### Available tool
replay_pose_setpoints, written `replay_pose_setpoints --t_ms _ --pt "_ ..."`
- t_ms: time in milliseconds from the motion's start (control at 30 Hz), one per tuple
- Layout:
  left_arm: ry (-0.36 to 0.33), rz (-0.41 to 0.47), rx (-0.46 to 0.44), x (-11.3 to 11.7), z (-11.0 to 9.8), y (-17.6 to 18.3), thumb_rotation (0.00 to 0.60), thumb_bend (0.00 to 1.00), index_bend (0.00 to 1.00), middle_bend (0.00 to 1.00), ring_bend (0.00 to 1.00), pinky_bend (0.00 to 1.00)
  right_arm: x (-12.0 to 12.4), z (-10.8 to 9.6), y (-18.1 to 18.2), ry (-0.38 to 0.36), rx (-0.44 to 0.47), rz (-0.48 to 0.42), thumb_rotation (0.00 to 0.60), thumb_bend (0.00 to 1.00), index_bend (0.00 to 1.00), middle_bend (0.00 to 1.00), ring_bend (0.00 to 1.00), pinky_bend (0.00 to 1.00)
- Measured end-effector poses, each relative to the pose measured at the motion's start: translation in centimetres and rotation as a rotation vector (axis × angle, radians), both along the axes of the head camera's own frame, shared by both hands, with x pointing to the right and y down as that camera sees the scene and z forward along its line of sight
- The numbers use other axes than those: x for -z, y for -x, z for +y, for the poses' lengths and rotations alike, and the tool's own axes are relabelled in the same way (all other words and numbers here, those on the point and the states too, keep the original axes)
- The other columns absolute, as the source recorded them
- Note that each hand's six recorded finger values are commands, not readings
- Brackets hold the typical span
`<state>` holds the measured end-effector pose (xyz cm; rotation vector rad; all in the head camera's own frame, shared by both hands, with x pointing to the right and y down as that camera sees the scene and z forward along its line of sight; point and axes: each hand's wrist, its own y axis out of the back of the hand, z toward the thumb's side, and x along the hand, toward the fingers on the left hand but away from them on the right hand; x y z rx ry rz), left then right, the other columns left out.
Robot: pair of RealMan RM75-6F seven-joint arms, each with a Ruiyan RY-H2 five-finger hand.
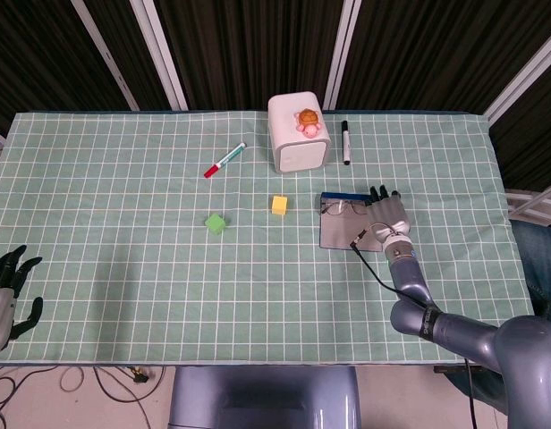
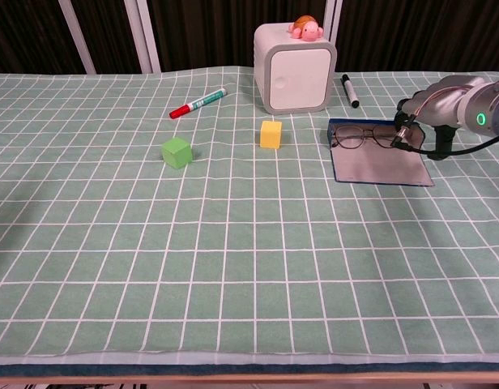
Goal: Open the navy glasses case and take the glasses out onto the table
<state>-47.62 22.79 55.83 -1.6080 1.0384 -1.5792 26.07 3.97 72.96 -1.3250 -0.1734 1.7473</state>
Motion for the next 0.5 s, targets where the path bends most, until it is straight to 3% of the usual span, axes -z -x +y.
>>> replay_pose_setpoints --t_ms 200,500 --pt "-0.001 0.003 0.003 0.0 0.0 0.0 0.6 0.46 0.15 0.0 0.0 0.02 1.9 0.5 1.0 0.016 -0.017 -0.056 0.6 0.26 0.13 0.06 0.01 0.24" --pt "0.007 0.007 0.017 -0.2 -0.1 0.2 0.6 0.46 0.15 0.0 0.0 0.02 4.7 -1.2 1.8 0.087 -0.2 -0.168 0.6 0.27 0.15 0.2 0.08 0.23"
